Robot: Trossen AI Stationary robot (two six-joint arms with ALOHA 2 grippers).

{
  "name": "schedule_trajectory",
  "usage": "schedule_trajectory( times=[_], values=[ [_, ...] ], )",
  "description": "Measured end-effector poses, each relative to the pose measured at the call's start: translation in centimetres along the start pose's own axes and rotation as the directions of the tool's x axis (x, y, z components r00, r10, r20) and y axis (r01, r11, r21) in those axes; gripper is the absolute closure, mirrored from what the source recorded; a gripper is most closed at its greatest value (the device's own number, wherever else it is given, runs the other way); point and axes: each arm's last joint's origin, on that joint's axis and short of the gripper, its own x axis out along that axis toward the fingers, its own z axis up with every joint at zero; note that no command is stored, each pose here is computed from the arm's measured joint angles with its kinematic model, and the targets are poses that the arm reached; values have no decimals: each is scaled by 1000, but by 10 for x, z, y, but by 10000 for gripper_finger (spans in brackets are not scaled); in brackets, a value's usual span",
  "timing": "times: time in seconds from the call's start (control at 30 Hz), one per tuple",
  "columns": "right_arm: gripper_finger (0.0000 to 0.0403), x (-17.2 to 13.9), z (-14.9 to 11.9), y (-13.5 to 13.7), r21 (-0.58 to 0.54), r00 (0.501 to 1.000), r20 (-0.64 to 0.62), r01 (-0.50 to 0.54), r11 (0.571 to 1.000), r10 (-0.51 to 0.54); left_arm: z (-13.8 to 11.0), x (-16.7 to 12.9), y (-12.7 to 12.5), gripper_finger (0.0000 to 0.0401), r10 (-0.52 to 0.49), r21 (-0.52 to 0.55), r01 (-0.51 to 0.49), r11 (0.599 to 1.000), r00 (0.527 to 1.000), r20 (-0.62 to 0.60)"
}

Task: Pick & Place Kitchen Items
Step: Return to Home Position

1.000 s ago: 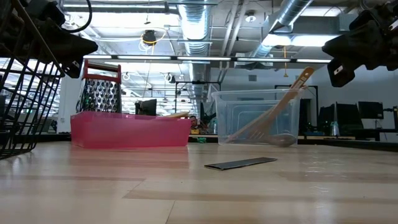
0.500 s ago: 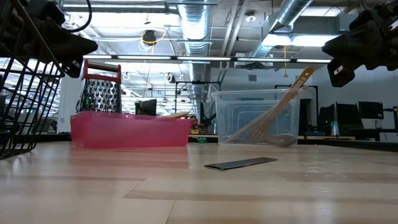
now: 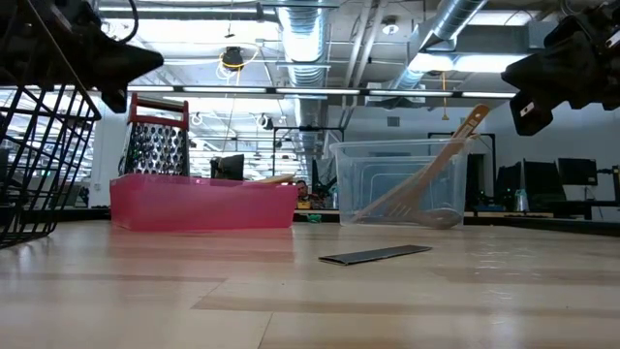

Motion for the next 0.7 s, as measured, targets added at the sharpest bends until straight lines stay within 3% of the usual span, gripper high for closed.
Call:
schedule_trajectory(
  times=[0.17,0.7],
  values=[
    [359,0,0,0,0,1000,1,0,1000,0,2,1,9,400,93,11,-93,996,995,23],
    [359,0,0,0,0,1000,1,1,1000,-1,2,1,8,400,87,11,-87,996,996,23]
  ],
)
